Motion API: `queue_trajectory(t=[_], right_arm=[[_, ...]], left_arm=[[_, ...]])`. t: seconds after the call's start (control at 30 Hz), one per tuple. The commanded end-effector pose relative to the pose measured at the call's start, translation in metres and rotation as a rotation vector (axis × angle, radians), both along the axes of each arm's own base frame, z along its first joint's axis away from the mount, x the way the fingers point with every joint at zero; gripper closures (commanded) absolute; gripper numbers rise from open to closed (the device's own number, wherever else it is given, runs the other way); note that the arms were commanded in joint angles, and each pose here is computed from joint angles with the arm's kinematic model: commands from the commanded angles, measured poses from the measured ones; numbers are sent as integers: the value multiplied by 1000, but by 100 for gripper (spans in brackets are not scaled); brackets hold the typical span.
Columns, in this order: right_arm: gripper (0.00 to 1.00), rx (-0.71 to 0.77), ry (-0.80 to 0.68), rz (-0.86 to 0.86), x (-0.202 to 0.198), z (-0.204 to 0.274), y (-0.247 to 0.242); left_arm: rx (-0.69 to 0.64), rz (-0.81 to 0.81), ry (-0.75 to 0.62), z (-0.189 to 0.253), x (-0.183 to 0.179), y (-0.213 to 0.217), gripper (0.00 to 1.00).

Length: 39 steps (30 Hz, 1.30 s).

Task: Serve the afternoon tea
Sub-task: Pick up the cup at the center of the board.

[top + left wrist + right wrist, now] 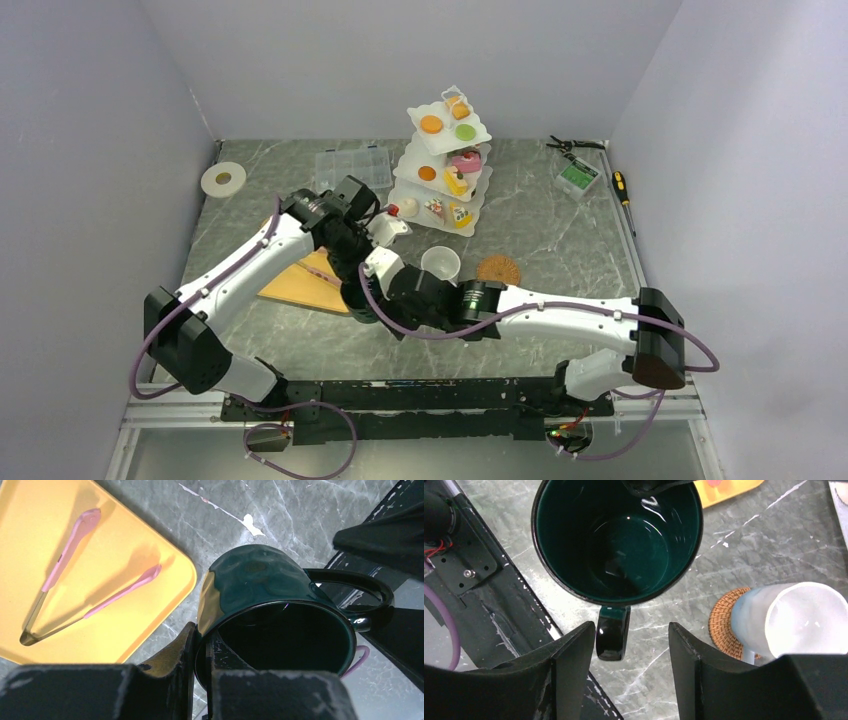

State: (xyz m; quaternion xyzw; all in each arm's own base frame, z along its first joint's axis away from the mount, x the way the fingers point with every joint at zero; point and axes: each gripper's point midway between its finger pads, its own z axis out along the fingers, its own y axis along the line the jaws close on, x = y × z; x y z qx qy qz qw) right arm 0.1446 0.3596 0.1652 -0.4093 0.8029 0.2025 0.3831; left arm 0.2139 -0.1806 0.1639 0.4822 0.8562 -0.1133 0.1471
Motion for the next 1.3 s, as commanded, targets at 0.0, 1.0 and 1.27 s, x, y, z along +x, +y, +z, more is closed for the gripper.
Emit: queue_trajectory(t=[0.0, 1.0, 1.27], right_arm=[[43, -5, -45, 51, 8, 14, 12], [100, 161, -138, -163, 59, 30, 1], [100, 202, -194, -292, 82, 51, -32]], left_arm=[[-79, -33, -49, 35, -2, -10, 97], [-200, 19, -225, 119, 18, -23, 19], [-256, 148, -416, 205, 48, 16, 7]])
